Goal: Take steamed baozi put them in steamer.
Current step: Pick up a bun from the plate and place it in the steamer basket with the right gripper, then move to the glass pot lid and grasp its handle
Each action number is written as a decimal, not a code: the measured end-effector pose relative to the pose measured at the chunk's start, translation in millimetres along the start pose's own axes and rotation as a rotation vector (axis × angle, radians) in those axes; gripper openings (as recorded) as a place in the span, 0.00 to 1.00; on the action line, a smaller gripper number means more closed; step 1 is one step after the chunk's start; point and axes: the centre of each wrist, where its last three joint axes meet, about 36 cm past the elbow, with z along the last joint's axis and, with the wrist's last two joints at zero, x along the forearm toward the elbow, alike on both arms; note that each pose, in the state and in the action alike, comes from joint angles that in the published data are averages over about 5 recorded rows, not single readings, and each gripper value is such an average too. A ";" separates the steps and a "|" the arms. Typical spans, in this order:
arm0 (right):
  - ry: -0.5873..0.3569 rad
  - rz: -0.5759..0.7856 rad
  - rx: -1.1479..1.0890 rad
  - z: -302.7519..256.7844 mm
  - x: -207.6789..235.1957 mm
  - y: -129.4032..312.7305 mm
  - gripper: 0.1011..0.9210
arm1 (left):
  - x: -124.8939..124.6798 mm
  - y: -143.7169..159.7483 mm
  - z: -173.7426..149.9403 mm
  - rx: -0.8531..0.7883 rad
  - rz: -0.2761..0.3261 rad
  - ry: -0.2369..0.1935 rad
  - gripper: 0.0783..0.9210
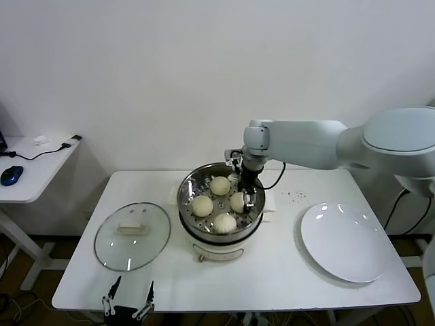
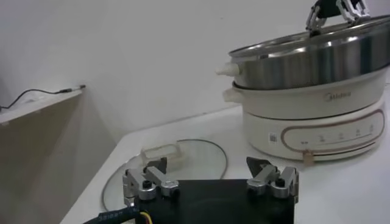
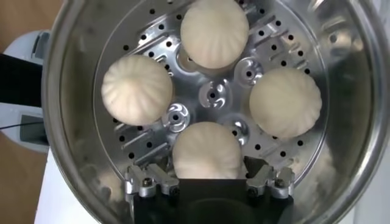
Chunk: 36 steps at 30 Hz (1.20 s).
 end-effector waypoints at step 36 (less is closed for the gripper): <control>-0.822 0.646 -0.360 232.7 -1.5 115.8 0.88 | -2.7 16.7 -16.2 -0.033 -0.083 -0.003 0.88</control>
